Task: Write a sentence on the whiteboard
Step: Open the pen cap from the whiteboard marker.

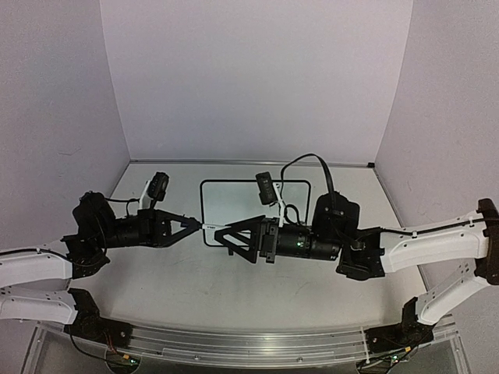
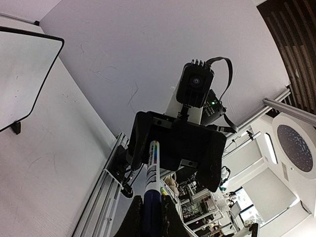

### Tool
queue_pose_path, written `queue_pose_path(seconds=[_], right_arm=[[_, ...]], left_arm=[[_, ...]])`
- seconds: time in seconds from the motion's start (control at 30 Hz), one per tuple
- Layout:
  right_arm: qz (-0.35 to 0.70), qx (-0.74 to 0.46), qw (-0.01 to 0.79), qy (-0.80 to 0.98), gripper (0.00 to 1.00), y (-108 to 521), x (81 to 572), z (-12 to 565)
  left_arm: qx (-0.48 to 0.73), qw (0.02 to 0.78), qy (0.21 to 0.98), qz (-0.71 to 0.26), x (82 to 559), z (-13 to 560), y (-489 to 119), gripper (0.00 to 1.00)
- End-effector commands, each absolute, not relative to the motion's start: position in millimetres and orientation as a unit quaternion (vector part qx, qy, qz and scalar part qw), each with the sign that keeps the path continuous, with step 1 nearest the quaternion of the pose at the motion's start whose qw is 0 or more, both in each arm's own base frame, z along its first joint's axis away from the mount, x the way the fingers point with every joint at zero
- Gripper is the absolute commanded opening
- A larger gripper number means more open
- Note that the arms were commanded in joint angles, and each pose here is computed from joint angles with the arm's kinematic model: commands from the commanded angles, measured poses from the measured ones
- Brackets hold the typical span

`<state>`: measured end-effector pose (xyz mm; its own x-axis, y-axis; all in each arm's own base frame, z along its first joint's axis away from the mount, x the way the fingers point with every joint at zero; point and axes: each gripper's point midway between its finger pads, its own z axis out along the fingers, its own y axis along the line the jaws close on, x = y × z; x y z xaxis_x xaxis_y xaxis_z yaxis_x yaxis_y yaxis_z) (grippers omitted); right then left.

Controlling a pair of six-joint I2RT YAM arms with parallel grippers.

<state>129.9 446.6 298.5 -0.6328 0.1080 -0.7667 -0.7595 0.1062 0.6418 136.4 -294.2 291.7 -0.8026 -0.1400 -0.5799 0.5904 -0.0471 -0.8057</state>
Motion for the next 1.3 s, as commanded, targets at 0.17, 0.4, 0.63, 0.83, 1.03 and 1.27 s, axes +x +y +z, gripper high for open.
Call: queue_pose_path(seconds=[0.17, 0.4, 0.63, 0.83, 1.03, 1.27], right_arm=[[0.646, -0.254, 0.357, 0.626, 0.67, 455.4, 128.7, 325.6], [0.647, -0.255, 0.354, 0.625, 0.54, 457.8, 128.1, 325.4], [0.647, -0.255, 0.352, 0.627, 0.52, 459.8, 129.0, 323.3], [0.646, -0.254, 0.349, 0.629, 0.49, 461.5, 129.5, 320.5], [0.645, -0.251, 0.349, 0.632, 0.38, 462.5, 130.7, 318.2], [0.644, -0.247, 0.346, 0.637, 0.23, 464.1, 132.4, 314.5]], left_arm=[[0.19, 0.258, 0.637, -0.702, 134.1, 295.7, -296.7, 0.0], [0.192, 0.252, 0.641, -0.7, 135.5, 292.9, -300.4, 0.0], [0.196, 0.243, 0.643, -0.699, 134.1, 290.6, -303.8, 0.0], [0.196, 0.242, 0.644, -0.698, 134.1, 289.7, -304.8, 0.0], [0.198, 0.239, 0.645, -0.698, 134.2, 289.2, -306.3, 0.0], [0.2, 0.239, 0.645, -0.698, 134.0, 289.2, -307.6, 0.0]])
